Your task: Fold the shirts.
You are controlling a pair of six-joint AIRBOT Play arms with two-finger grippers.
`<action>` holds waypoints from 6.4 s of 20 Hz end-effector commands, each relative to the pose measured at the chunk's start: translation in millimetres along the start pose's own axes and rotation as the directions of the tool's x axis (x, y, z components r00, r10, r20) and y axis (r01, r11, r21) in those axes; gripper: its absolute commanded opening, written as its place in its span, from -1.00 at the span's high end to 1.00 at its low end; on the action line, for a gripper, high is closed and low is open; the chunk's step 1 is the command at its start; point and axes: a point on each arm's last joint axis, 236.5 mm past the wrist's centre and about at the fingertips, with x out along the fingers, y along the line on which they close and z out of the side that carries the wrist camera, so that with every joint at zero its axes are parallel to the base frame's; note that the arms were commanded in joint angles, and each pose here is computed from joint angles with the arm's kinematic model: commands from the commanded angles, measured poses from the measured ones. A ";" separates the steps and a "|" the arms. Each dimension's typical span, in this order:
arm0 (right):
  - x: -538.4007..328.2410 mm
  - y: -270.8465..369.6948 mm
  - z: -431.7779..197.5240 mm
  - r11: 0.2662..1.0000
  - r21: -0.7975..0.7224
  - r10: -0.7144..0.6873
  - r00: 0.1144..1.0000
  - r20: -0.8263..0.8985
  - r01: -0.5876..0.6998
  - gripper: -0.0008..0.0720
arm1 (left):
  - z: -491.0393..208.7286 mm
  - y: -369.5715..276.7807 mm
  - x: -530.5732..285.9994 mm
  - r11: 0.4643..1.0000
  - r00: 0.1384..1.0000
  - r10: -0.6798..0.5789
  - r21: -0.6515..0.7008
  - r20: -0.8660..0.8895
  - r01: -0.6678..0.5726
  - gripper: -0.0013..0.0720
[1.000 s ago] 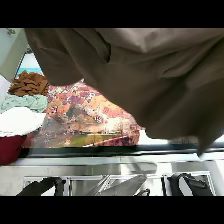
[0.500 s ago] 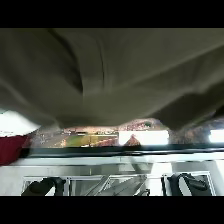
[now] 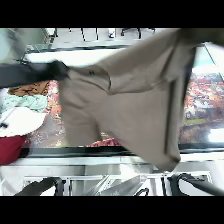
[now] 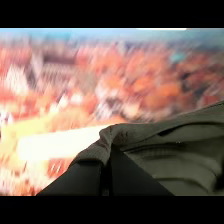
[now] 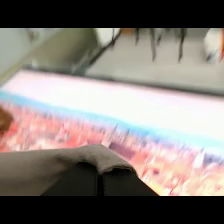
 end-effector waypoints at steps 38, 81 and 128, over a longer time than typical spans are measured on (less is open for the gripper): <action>-123.6 -150.3 -386.2 0.559 0.572 -0.022 0.700 -0.714 0.601 -0.04 | -195.1 180.5 178.3 0.938 0.757 -0.263 -0.341 -0.598 0.057 -0.49; -354.9 242.4 151.2 0.860 -0.338 -0.018 0.685 0.728 0.382 0.91 | 42.9 -176.1 -531.2 0.907 0.161 -0.322 0.352 0.933 -0.229 0.91; 47.9 -235.9 -347.8 0.871 0.165 -0.192 0.629 -0.754 0.463 0.91 | -117.0 209.2 151.5 0.925 0.737 0.237 -0.086 -0.633 -0.371 0.91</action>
